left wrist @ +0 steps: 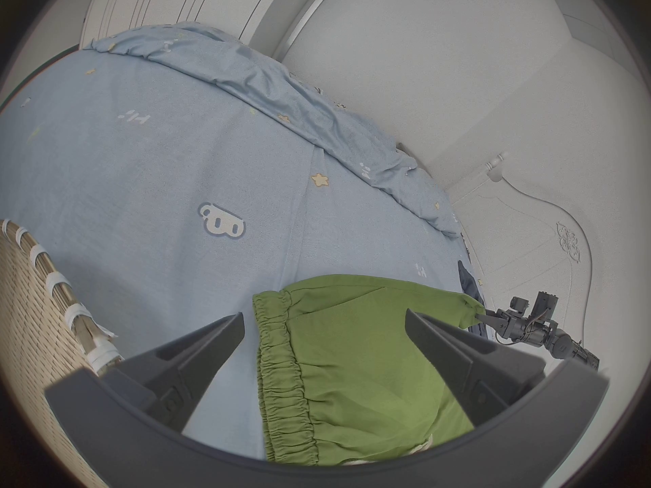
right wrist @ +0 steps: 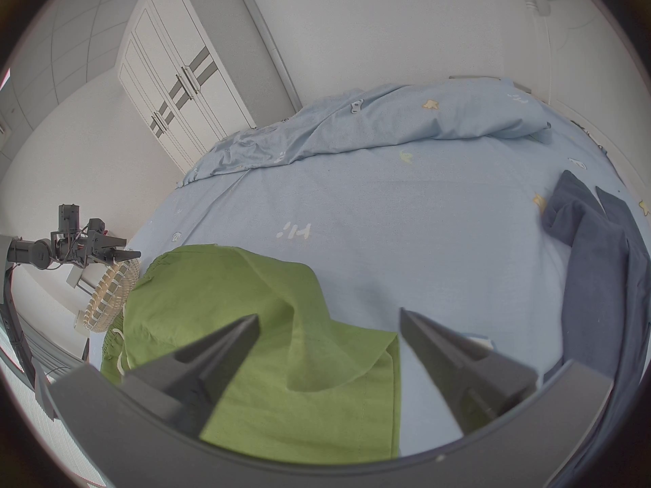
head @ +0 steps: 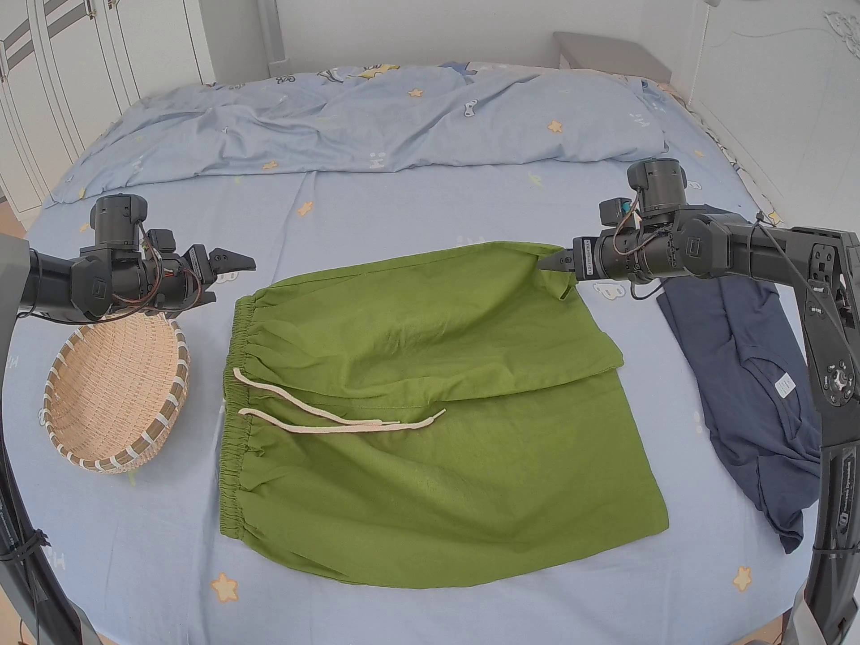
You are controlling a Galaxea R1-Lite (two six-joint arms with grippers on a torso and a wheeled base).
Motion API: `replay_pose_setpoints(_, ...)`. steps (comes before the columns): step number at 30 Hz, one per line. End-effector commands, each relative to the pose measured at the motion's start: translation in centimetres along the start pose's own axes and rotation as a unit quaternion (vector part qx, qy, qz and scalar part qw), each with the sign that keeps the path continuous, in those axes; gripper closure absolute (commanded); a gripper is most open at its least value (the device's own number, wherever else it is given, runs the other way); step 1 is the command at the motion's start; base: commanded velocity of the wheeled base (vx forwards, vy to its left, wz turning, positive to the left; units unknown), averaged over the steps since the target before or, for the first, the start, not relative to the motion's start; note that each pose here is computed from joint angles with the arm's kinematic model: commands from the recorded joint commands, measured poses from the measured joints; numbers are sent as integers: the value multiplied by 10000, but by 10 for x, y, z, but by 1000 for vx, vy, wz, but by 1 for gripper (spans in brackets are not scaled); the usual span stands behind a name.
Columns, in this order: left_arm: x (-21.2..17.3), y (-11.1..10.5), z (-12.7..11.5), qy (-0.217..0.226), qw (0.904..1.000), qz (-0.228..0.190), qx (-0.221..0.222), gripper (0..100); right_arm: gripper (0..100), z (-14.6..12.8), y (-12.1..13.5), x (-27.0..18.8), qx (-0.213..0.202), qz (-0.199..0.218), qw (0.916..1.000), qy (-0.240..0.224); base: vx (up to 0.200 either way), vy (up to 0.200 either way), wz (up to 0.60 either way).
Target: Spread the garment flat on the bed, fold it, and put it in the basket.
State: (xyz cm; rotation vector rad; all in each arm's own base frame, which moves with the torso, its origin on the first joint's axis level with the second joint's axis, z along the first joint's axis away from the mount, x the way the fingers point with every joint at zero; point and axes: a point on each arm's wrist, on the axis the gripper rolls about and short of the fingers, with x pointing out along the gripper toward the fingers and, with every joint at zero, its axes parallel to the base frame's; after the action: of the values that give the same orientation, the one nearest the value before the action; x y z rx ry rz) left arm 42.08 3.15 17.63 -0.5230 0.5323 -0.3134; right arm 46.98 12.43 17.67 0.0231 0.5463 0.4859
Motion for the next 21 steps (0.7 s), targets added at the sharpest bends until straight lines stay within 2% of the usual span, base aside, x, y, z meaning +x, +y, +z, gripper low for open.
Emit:
replay_pose_setpoints(1,-1,-2,0,6,10000,-20,15,0,0,1,-2,-1,25,-8,10000,-10,0,0,0)
replay_pose_setpoints(8,-18,-18,4,-107,9999,-97,83,0,0,4,-6,-7,51,-53,9999,-77,0,0,0)
replay_pose_setpoints(9,-28,-34,2,-121,9995,-224,175,0,0,13,-9,-20,65,-102,9997,-213,0,0,0)
replay_pose_setpoints(10,-28,-35,2,-123,9995,-232,174,0,0,14,-9,-21,65,-108,9997,-229,0,0,0)
replay_pose_setpoints(14,-53,-61,-9,-72,9991,-418,-72,0,0,52,-5,-89,337,-152,9962,-787,0,0,0)
replay_pose_setpoints(15,-54,-62,-10,-65,9990,-439,-86,0,0,53,-5,-92,348,-141,9960,-810,0,0,0)
replay_pose_setpoints(16,-64,-69,-18,21,9984,-473,-314,0,0,65,0,-126,400,23,9941,-1012,0,0,0)
replay_pose_setpoints(17,-64,-69,-18,21,9984,-473,-314,0,0,65,0,-126,400,23,9941,-1012,0,0,0)
replay_pose_setpoints(18,-76,-71,-32,150,9976,-457,-504,0,0,52,0,-150,533,290,9949,-805,0,0,0)
replay_pose_setpoints(21,-88,-70,-52,385,9964,-449,-614,0,0,29,5,-185,662,709,9938,-551,0,0,0)
